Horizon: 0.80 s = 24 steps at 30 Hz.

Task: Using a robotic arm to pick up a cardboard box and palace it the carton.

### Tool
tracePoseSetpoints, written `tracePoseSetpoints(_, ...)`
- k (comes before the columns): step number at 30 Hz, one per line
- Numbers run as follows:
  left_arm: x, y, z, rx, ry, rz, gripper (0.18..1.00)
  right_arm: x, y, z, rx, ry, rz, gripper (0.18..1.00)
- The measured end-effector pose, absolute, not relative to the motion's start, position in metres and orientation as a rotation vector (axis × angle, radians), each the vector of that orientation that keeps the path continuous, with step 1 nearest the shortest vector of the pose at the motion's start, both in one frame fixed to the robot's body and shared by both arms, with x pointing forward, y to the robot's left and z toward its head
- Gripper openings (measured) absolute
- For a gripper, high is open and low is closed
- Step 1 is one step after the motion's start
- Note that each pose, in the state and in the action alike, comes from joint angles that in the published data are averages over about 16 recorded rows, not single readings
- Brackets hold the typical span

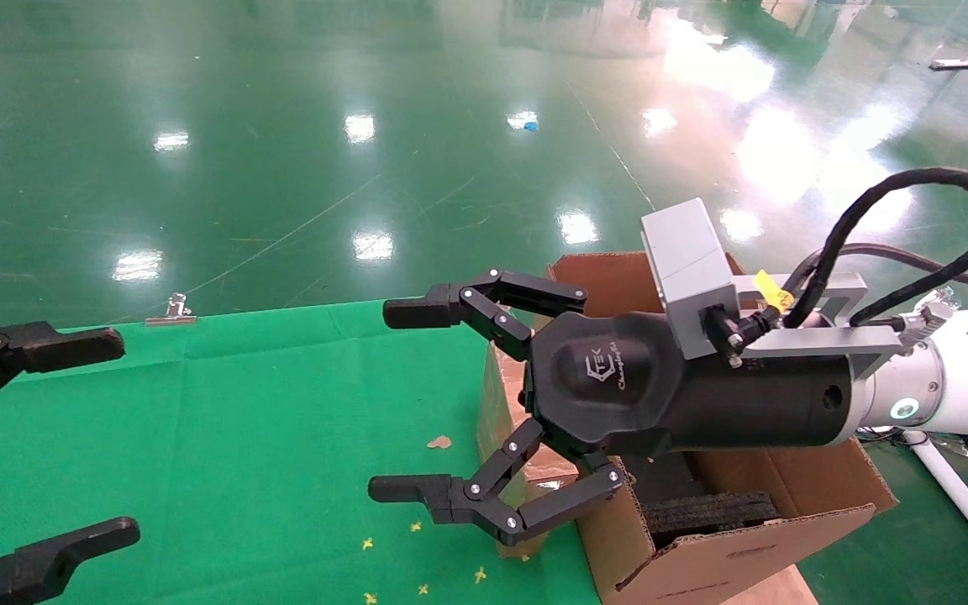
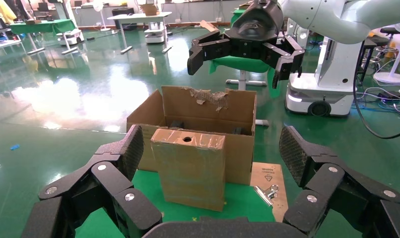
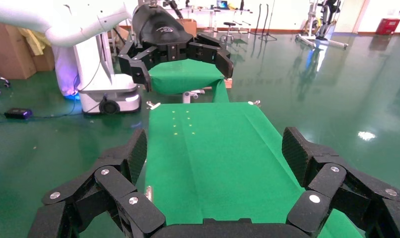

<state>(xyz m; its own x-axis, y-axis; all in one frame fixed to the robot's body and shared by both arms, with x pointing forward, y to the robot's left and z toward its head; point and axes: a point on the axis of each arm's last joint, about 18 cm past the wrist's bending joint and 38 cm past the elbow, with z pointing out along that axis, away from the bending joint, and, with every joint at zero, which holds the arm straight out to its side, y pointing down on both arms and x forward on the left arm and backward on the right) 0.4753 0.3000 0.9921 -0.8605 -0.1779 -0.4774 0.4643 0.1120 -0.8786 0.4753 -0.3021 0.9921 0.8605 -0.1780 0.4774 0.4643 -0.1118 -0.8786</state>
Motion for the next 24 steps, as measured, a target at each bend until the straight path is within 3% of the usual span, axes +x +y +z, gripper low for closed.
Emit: tracePoseSetpoints(24,0.4753,0.3000,0.9921,0.278,1.925,-1.799,1.001,0.4782,-0.2992,0.9884,-1.620,-0.215,-0.544,1.000)
